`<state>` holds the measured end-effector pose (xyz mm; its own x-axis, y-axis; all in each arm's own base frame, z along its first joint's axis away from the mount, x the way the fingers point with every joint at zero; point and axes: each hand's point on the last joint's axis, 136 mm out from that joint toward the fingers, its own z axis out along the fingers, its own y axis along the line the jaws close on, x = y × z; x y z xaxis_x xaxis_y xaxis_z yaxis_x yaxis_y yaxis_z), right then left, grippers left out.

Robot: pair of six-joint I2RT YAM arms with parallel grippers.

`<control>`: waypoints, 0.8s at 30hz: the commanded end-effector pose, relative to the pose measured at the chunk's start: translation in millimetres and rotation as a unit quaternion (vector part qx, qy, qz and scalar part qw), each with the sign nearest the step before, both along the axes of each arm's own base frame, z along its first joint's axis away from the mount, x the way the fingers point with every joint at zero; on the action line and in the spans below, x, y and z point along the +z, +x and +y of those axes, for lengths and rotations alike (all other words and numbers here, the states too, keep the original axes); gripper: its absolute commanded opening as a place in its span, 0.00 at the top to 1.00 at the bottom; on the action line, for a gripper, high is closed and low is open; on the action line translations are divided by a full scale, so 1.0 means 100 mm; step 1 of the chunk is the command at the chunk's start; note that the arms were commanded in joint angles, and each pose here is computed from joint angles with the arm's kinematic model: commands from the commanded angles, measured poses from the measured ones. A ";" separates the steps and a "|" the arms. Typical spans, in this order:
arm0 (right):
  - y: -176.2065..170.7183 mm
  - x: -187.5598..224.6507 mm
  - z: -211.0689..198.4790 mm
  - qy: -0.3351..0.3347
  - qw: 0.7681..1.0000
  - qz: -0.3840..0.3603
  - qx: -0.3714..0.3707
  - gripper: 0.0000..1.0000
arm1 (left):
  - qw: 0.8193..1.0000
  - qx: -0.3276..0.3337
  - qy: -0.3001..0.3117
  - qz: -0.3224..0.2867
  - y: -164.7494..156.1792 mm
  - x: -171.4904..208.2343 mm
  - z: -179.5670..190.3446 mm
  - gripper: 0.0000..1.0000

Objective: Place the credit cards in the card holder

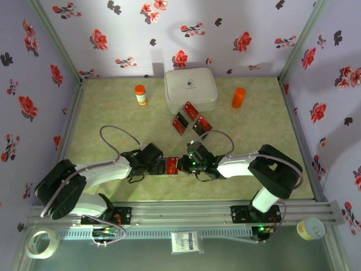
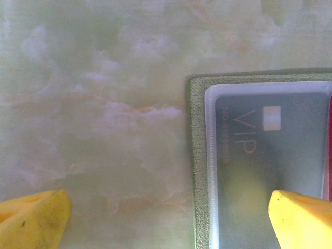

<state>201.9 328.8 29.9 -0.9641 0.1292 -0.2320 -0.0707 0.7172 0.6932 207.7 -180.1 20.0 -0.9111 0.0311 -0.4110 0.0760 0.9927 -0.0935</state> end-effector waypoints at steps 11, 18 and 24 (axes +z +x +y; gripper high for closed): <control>-0.19 -0.16 -0.09 -0.035 0.998 0.039 0.019 1.00 | 1.000 0.003 0.019 0.022 -0.12 -0.11 0.10 0.01; -0.19 -0.08 -0.07 -0.036 0.998 0.042 0.021 1.00 | 1.000 0.001 0.018 0.022 -0.12 -0.10 0.09 0.01; -0.21 -0.11 -0.12 -0.050 0.997 0.045 0.022 1.00 | 1.000 0.001 0.019 0.022 -0.12 -0.11 0.10 0.01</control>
<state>199.9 329.6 34.1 -0.9710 0.1170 -0.2085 -0.0579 0.7312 0.6797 207.7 -180.2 20.1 -0.9110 0.0310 -0.4112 0.0761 0.9927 -0.0937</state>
